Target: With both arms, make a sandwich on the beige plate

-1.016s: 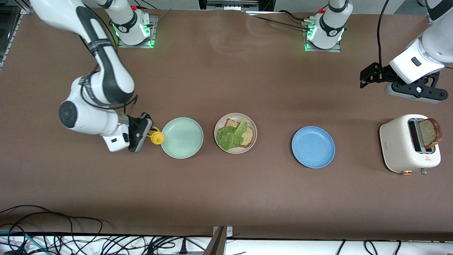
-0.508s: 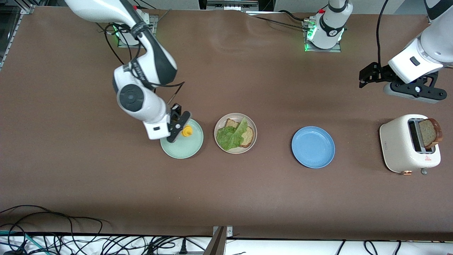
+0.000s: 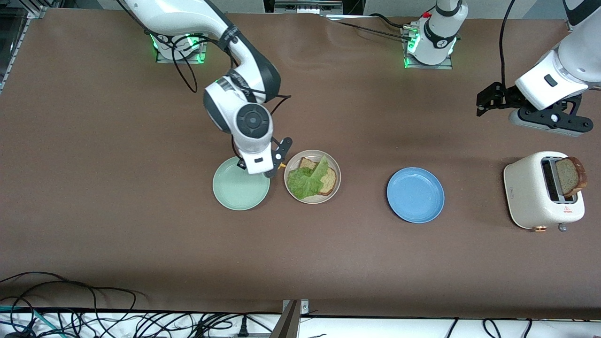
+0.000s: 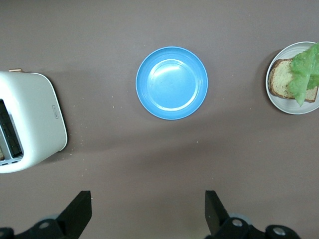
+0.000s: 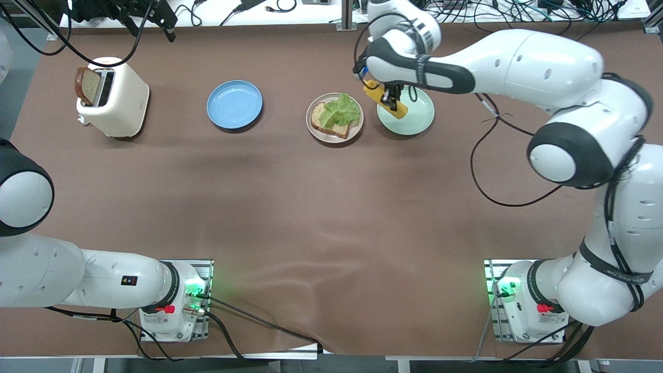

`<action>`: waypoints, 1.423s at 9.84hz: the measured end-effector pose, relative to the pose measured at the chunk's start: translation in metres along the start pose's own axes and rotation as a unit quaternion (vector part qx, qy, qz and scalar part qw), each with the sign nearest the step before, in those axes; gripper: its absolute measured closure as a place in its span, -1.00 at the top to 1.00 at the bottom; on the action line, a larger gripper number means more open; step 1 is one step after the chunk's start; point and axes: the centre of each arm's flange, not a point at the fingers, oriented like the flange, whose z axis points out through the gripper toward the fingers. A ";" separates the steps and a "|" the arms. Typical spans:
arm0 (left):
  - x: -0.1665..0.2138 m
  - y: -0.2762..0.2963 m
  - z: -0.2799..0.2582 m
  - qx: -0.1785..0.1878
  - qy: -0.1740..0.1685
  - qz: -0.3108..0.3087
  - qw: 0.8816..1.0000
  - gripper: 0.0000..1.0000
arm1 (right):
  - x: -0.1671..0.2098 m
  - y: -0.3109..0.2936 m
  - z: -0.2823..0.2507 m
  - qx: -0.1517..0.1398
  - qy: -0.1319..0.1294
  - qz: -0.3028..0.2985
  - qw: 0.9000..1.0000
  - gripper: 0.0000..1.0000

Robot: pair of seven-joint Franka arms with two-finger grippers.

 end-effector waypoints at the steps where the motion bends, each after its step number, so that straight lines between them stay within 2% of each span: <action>1: 0.000 0.000 0.000 0.000 0.000 0.000 1.000 1.00 | 0.011 -0.010 0.006 -0.009 -0.014 -0.002 1.000 -0.56; 3: 0.000 0.000 0.000 0.000 0.000 0.000 1.000 1.00 | 0.031 -0.031 0.024 -0.021 -0.034 -0.012 0.999 -0.56; 5: 0.000 -0.001 0.000 0.000 0.000 -0.001 1.000 1.00 | 0.046 -0.044 0.037 -0.036 -0.076 -0.020 0.996 -0.56; 8: 0.000 -0.003 0.000 0.000 0.000 -0.002 1.000 1.00 | 0.055 -0.047 0.048 -0.048 -0.116 -0.024 0.992 -0.56; 14: -0.001 -0.003 0.000 0.000 0.000 -0.003 1.000 1.00 | 0.050 -0.050 0.064 -0.036 -0.168 -0.068 0.983 -0.56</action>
